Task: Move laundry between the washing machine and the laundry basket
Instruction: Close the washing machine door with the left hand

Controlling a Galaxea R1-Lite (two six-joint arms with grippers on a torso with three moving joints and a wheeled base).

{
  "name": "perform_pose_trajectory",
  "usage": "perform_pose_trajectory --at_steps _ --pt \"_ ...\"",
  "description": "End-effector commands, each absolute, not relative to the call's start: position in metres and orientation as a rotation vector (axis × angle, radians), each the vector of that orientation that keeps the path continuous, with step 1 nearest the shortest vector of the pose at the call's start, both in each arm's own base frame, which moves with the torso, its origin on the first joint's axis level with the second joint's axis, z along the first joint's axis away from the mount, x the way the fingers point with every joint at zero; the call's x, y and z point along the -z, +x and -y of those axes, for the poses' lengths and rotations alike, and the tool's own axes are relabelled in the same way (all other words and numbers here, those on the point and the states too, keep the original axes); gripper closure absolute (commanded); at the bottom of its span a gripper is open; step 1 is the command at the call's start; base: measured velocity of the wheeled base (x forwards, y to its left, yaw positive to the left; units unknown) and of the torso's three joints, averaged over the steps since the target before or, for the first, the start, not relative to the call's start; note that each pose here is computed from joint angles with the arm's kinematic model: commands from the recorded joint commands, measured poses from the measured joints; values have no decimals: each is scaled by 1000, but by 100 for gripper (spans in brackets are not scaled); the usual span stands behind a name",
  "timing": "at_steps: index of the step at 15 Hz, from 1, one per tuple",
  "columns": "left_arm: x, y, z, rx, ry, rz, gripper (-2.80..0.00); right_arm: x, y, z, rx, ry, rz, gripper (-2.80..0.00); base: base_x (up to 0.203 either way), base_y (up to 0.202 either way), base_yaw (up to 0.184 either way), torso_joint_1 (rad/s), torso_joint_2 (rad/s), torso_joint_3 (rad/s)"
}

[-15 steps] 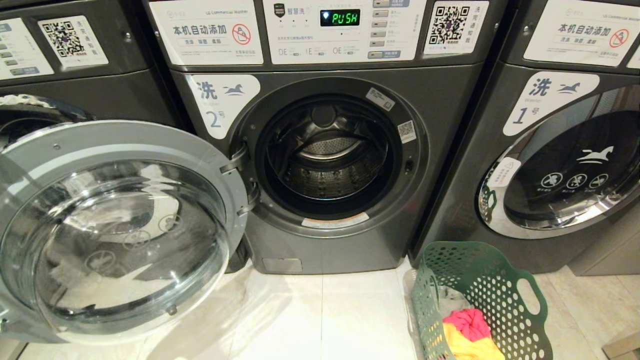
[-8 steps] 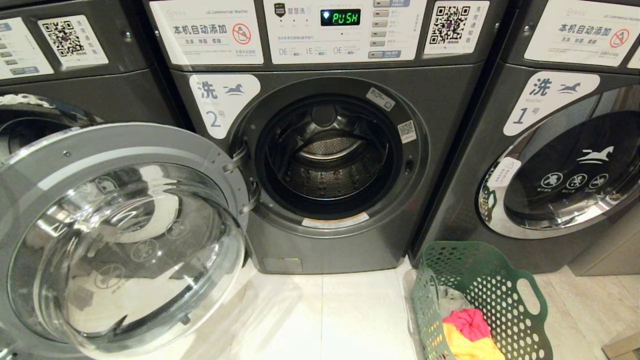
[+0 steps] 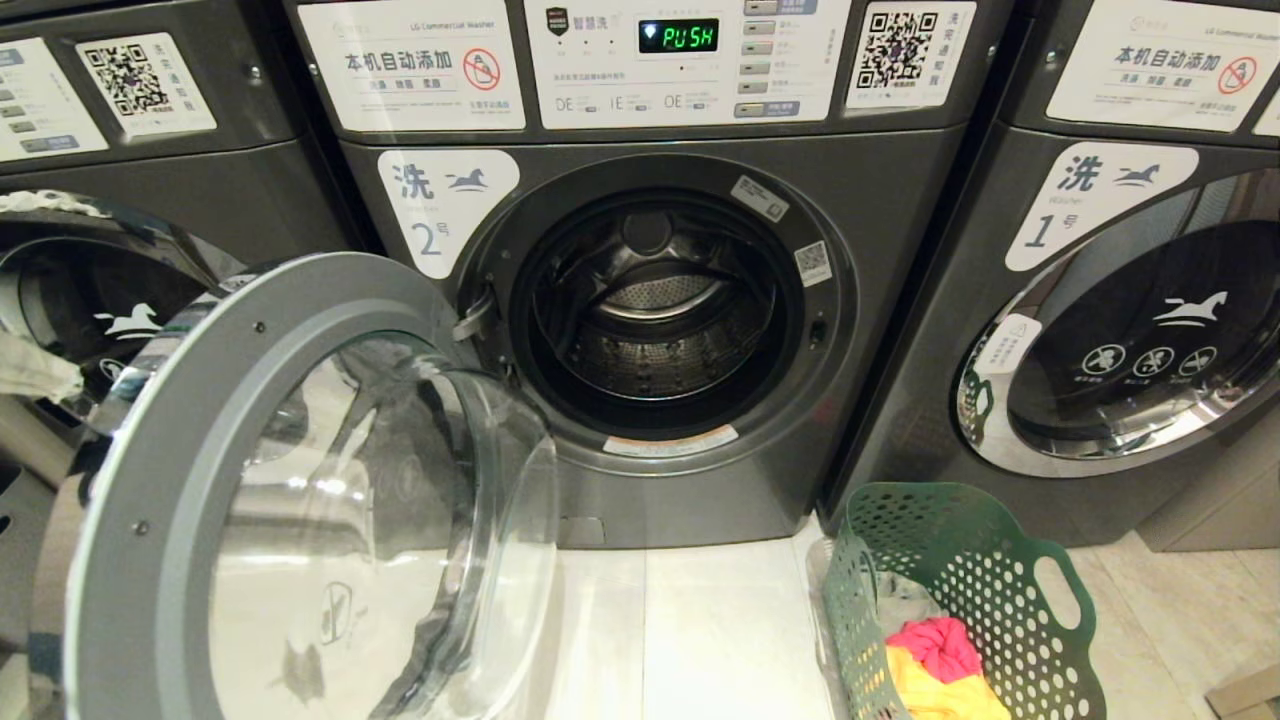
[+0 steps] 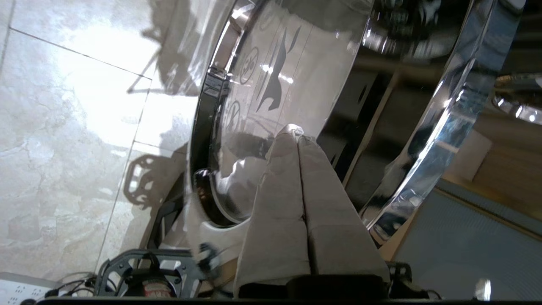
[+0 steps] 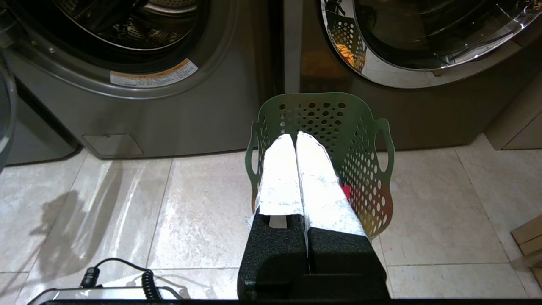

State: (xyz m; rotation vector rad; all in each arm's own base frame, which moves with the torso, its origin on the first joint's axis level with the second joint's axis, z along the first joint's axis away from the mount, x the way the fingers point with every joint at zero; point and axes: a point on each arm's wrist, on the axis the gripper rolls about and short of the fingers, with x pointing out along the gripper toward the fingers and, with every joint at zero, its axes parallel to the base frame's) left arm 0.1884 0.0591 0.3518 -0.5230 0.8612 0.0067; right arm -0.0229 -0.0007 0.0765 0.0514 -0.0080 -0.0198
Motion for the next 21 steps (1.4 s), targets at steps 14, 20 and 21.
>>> perform_pose_trajectory --at_steps 14,20,21 --pt "-321 221 93 510 -272 -884 0 -144 -33 -5 -249 -34 1 0 0 0 0 0 0 0" --pt "-312 267 133 455 -311 -702 0 -224 68 -10 -387 224 -391 0 0 0 0 0 0 0" --pt "-320 264 131 430 -331 -650 0 -230 91 -12 -435 290 -462 0 0 0 0 0 0 0"
